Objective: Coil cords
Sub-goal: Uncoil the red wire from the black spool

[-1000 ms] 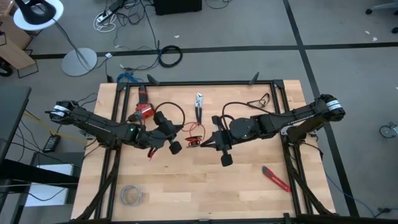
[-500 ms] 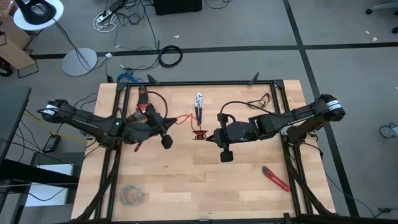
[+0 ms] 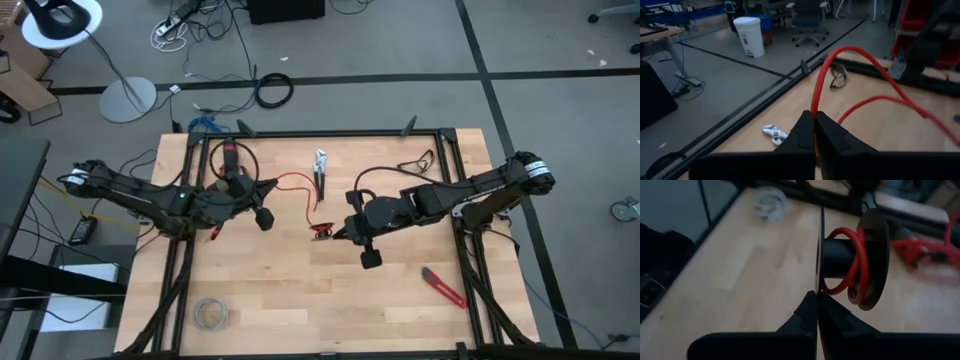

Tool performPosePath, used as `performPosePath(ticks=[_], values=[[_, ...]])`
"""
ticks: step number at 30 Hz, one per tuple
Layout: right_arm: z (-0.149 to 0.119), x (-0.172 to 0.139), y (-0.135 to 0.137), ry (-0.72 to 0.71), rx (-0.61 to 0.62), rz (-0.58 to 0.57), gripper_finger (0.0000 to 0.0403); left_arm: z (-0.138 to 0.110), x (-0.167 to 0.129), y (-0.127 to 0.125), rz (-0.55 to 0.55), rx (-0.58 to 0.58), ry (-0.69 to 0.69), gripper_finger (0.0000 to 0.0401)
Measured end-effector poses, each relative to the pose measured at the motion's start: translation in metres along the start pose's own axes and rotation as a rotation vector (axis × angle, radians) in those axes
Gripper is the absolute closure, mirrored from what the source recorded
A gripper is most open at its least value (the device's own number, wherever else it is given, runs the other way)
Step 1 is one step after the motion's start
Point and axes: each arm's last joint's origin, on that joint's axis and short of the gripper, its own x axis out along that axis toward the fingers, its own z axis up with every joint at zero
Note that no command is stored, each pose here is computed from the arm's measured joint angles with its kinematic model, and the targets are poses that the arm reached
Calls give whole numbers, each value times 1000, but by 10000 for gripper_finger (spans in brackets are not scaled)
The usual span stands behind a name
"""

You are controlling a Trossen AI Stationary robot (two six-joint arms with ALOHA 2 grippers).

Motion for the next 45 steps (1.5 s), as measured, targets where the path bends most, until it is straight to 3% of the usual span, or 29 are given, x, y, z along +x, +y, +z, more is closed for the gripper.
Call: performPosePath(ticks=[6, 17, 36, 45], values=[[14, -2, 8, -150, -75, 67, 403, -14, 8, -6, 22, 14, 76, 398], [24, -4, 7, -253, -127, 22, 403, -36, 26, -24, 2, 15, 175, 398], [26, -5, -1, -237, -160, -206, 403, -57, 42, -44, -72, 6, 254, 398], [21, -4, -2, -170, -162, -258, 403, -60, 42, -48, -88, 4, 263, 398]])
